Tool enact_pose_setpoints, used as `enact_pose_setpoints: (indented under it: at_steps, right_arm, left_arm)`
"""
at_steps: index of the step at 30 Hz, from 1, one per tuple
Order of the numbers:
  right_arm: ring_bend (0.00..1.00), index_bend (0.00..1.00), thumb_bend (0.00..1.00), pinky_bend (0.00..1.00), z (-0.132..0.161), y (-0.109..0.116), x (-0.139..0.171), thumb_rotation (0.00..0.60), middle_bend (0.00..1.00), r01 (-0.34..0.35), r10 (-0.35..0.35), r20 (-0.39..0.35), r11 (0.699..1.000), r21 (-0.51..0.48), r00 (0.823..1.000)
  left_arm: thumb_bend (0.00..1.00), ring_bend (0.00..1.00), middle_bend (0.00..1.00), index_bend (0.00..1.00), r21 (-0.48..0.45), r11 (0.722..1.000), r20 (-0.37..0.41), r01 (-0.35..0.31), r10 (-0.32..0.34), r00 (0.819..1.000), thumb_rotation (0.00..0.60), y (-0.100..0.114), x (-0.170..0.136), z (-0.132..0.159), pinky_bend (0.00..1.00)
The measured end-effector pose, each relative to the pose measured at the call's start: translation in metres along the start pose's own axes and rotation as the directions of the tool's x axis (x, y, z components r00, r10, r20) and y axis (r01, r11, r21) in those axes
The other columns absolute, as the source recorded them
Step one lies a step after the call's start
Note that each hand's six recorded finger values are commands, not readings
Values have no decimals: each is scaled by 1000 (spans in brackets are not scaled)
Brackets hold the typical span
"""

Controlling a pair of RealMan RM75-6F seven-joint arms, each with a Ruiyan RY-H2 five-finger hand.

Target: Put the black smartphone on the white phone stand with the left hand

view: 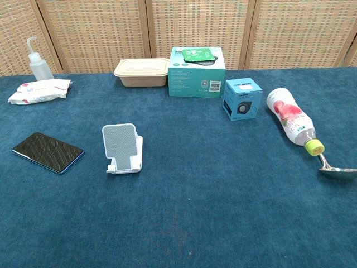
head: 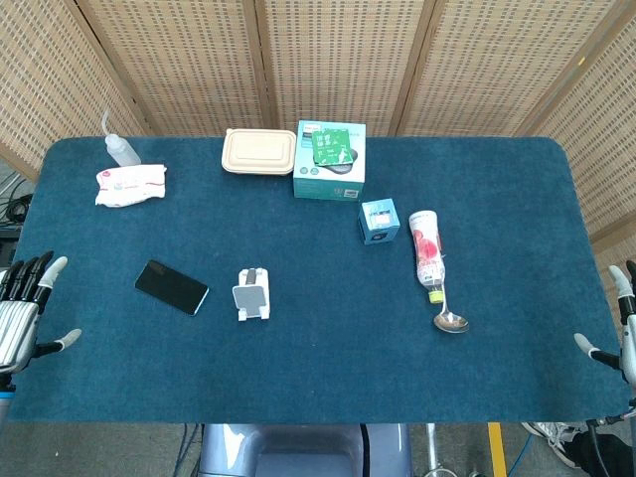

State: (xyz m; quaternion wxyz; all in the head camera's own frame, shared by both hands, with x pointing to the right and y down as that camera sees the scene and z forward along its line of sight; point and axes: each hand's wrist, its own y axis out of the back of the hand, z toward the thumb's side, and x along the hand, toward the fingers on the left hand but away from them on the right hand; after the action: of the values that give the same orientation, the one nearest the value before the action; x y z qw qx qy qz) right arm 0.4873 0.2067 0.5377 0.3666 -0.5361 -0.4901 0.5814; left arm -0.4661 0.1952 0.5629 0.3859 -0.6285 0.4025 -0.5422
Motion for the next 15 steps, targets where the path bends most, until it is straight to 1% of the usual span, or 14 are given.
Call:
enact_pose_setpoints:
  at_steps: [4,8,11,14,15]
  right_arm:
    - [0,0,49,0,-1,1,0,600,0,-2,2,5,1000,-10,1000]
    - [0,0,51,0,-4,2,-1,600,0,-1,1,15,1000,-24,1000]
    - [0,0,51,0,-4,-1,-3,600,0,-11,11,15,1000,-25,1000]
    - [0,0,52,0,-3,-5,-6,600,0,-24,25,13,1000,-16,1000]
    - [0,0,52,0,-3,-6,-6,600,0,-28,28,13,1000,-13,1000]
  left_arm:
    - [0,0,0,0,-4,1000,25,-6,7,1000,600,1,-1,0,0]
    - [0,0,0,0,1,1000,38,16,-16,999,600,-3,4,2,0]
    - [0,0,0,0,15,998,62,55,-55,997,600,-9,17,5,0]
    - [0,0,0,0,32,991,102,127,-130,986,600,-21,36,11,0]
    - [0,0,0,0,40,986,121,161,-165,979,600,-27,45,15,0]
